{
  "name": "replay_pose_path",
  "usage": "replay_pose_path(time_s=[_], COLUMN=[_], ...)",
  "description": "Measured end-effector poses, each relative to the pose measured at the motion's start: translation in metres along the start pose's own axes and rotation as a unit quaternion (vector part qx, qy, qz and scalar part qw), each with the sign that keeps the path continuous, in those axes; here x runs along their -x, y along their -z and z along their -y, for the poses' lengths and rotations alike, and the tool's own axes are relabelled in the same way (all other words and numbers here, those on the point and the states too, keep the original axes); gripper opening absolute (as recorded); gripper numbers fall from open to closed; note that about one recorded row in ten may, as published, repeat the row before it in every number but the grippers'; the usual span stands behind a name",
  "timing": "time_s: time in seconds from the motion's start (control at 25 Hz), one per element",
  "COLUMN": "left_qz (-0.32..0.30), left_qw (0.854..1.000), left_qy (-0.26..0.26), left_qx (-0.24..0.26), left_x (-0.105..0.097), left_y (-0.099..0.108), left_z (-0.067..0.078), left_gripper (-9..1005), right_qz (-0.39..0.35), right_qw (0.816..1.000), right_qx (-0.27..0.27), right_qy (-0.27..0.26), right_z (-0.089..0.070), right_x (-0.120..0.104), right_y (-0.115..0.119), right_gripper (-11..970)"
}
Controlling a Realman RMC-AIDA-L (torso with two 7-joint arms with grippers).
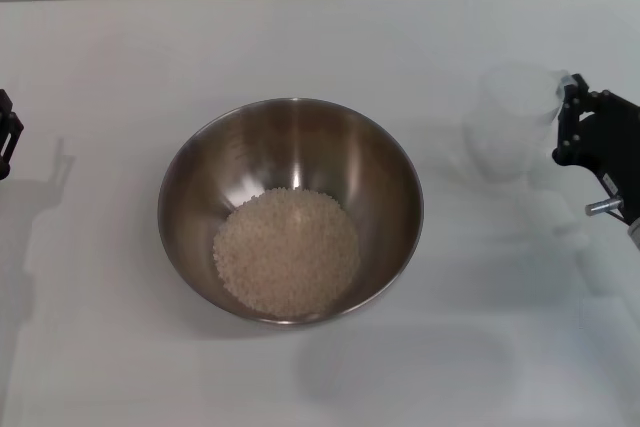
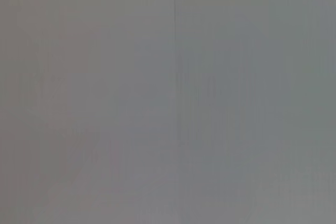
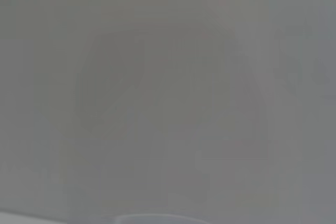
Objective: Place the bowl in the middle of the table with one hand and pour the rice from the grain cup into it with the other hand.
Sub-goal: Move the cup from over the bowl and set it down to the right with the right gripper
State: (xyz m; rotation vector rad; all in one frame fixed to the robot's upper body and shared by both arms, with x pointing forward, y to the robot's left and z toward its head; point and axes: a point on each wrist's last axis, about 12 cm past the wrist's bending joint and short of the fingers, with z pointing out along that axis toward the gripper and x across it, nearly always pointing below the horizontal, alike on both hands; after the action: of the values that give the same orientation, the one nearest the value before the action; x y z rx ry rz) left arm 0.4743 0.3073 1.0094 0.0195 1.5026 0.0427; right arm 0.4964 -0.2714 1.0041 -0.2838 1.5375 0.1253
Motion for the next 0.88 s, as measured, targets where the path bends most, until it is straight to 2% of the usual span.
replay_pose_path(time_s=[0.88], left_qz=[-0.001], left_qw=[1.0], left_qy=[-0.001], left_qx=[-0.008], left_x=[-0.0001], left_y=[-0.0007], left_z=[0.003], left_gripper=[833], right_qz=[-0.043], right_qw=[0.999], right_qx=[0.004], right_qy=[0.015], right_z=[0.0037], right_x=[-0.0085], right_y=[-0.0037], right_gripper=[31])
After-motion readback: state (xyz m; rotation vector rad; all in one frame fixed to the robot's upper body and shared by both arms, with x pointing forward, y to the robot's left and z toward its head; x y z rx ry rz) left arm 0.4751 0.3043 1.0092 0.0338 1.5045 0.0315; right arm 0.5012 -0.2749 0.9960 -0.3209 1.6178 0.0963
